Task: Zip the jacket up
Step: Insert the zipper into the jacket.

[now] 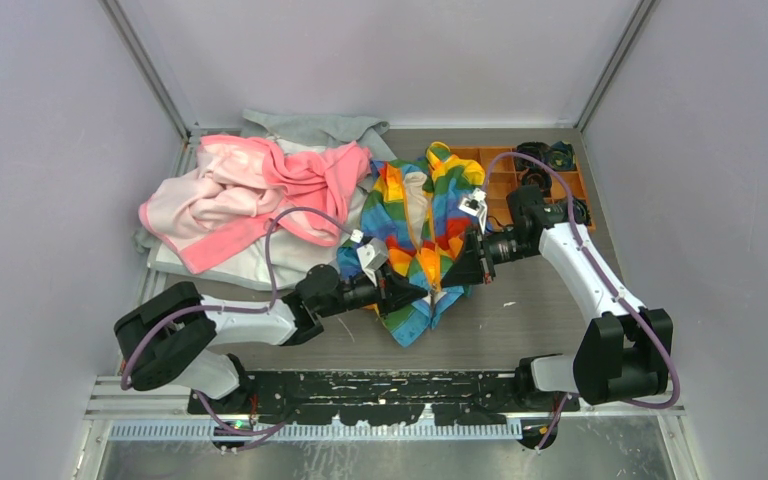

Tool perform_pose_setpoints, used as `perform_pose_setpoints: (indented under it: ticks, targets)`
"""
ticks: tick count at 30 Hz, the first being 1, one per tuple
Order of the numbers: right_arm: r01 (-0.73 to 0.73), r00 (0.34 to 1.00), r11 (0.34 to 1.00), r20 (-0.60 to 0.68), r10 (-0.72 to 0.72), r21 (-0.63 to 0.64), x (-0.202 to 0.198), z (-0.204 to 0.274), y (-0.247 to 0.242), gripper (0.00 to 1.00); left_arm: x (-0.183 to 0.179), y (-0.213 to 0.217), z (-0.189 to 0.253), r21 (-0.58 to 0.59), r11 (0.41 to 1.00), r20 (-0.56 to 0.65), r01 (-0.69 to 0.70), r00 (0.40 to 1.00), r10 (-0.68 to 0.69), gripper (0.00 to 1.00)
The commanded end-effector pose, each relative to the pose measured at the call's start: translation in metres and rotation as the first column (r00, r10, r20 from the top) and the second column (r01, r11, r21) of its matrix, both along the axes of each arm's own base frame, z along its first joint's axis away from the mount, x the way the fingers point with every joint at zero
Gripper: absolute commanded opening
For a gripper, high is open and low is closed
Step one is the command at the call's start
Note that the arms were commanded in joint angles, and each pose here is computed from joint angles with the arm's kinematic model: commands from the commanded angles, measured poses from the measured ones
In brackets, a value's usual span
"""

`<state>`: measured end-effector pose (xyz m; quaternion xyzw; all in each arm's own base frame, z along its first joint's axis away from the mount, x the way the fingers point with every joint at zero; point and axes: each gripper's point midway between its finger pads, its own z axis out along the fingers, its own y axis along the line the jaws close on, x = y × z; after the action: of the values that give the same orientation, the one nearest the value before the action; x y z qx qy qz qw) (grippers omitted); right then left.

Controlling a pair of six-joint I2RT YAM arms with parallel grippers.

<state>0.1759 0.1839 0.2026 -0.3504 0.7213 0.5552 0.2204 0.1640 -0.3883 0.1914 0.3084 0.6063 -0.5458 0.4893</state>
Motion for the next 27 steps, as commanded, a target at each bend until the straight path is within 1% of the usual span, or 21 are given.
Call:
perform_pose_setpoints:
  ticks: [1, 8, 14, 20, 23, 27]
  targets:
    - [-0.008, 0.999, 0.999, 0.033, 0.007, 0.034, 0.0, 0.011, 0.003, 0.01, -0.003, -0.003, 0.013, 0.004, 1.0, 0.045, 0.024, 0.999, -0.024, 0.0]
    - [0.005, 0.999, 1.0, 0.036, -0.006, 0.017, 0.005, 0.01, 0.002, 0.01, -0.009, -0.003, 0.011, 0.031, 0.998, 0.039, 0.06, 0.997, -0.061, 0.0]
    - [0.071, 0.997, 0.997, 0.027, -0.071, 0.002, 0.016, 0.007, -0.006, 0.01, -0.023, -0.002, 0.007, 0.06, 0.99, 0.012, 0.128, 0.992, -0.129, 0.0]
    - [0.051, 0.998, 0.998, 0.033, -0.052, 0.036, 0.009, 0.011, -0.003, 0.01, -0.029, -0.007, -0.013, 0.115, 0.976, -0.073, 0.184, 0.982, -0.176, 0.0]
    - [0.018, 0.998, 0.999, 0.055, -0.02, 0.029, 0.001, 0.011, -0.001, 0.01, -0.023, -0.01, -0.025, 0.138, 0.974, -0.134, 0.179, 0.978, -0.161, 0.0]
    - [-0.011, 0.998, 1.0, 0.068, 0.011, 0.005, -0.004, 0.006, 0.002, 0.01, -0.009, -0.008, -0.032, 0.136, 0.978, -0.214, 0.155, 0.969, -0.124, 0.0]
